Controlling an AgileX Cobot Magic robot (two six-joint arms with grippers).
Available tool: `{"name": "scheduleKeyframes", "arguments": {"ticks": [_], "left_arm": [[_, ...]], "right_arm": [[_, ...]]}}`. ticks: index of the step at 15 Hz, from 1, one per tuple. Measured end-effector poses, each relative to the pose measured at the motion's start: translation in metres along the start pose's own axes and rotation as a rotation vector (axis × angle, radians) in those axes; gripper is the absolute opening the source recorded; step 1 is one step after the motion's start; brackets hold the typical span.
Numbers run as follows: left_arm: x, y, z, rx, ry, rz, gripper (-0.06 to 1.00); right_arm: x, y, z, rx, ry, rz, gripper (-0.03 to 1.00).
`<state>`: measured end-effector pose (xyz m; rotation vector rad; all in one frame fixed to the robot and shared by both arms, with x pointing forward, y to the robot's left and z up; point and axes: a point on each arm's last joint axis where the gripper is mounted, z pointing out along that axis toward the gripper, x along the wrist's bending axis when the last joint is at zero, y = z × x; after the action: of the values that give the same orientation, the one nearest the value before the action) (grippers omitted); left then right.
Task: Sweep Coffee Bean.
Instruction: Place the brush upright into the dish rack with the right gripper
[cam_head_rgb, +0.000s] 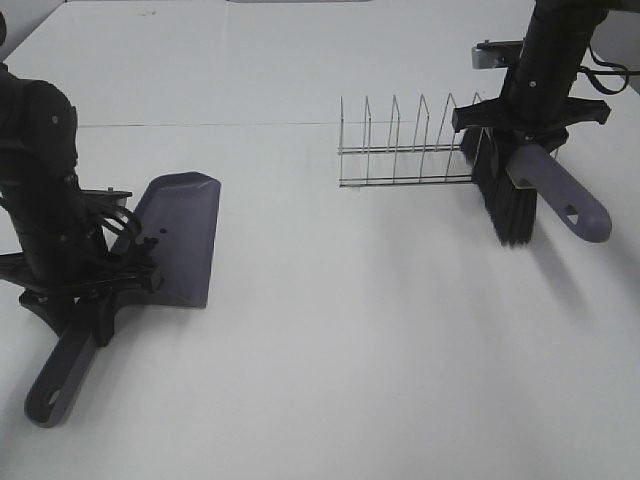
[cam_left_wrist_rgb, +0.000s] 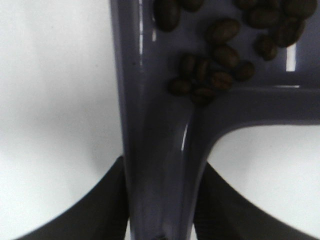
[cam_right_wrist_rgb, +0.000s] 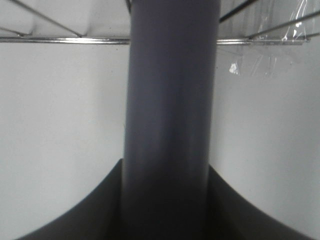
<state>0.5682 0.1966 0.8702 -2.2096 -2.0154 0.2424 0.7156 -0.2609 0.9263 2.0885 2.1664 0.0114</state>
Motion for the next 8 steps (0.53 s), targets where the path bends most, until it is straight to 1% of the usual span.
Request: {"name": "scheduleKeyframes", "arguments": {"ticks": [2, 3, 4, 7, 8], "left_arm": [[-0.001, 0.001, 0.000, -0.009, -0.009, -0.005, 0.32], [-0.001, 0.001, 0.000, -0.012, -0.013, -0.007, 0.32], [-0.002, 0.001, 0.000, -0.015, -0.017, -0.010, 0.32], [-0.002, 0.001, 0.000, -0.016, -0.020, -0.012, 0.32], [-0.002, 0.001, 0.000, -0.016, -0.022, -0.013, 0.32]], "right_arm": [[-0.006, 0.009, 0.004, -0.022, -0.006, 0.011, 0.31], [-0.013, 0.014, 0.004, -0.028, -0.008, 0.036, 0.31], [-0.017, 0.019, 0.001, -0.031, 0.012, 0.060, 0.31], [-0.019, 0.027, -0.004, -0.059, 0.031, 0.062, 0.31], [-0.019, 0.027, 0.000, -0.053, 0.034, 0.058, 0.31]]}}
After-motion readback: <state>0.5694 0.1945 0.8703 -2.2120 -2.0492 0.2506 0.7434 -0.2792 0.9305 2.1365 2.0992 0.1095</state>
